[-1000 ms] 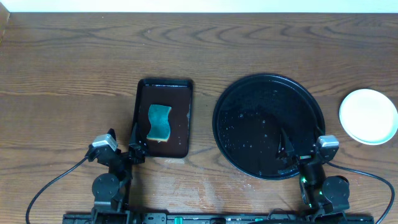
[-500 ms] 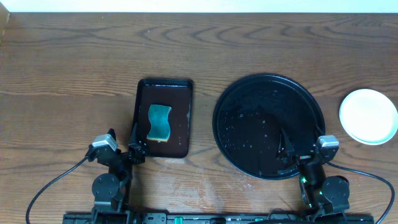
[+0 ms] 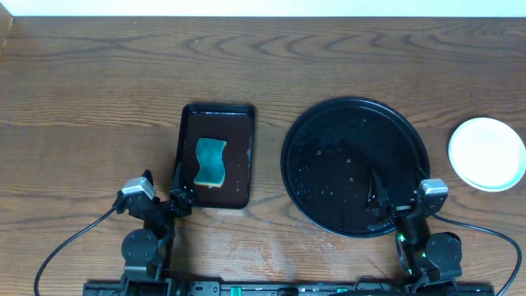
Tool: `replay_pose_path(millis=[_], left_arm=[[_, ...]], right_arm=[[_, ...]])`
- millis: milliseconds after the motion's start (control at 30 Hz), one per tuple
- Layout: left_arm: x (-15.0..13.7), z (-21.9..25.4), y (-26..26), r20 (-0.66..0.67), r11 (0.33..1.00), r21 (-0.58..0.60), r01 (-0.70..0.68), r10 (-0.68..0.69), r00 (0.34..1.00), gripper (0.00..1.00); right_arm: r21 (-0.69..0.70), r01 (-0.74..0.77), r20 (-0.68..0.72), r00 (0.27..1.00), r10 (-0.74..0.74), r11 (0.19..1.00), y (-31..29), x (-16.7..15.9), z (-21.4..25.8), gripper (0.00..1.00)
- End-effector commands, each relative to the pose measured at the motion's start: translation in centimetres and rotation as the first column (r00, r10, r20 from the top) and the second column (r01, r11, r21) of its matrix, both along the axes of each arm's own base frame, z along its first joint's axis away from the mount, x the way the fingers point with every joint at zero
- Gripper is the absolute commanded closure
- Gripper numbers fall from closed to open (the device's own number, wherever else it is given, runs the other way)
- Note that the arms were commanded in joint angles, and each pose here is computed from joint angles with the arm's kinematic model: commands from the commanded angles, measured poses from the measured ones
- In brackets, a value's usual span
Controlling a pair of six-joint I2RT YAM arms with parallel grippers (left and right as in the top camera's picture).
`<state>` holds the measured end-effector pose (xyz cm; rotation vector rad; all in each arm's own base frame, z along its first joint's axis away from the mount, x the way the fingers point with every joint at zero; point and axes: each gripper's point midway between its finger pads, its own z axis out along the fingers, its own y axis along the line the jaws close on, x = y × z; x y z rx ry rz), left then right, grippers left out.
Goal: Clean dirty plates on tray and stack at the side
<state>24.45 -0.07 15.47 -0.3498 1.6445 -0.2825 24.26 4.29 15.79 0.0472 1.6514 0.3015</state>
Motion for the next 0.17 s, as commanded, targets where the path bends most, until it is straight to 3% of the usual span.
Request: replay_pose_path(millis=[0,133], left_arm=[[-0.06,-1.72,0.09,-0.049,1.0,0.021,-0.004,0.005,0.999,0.16],[-0.06,-1.72,0.1,-0.049,1.0,0.021,-0.004,0.005,0.999,0.16]], right_arm=[[0.01,-0.002,0.001,1.0,0.002,1.0,0.13,-0.04,-0.02,0.01],[0.01,-0.002,0.001,1.0,0.002,1.0,0.13,-0.04,-0.02,0.01]])
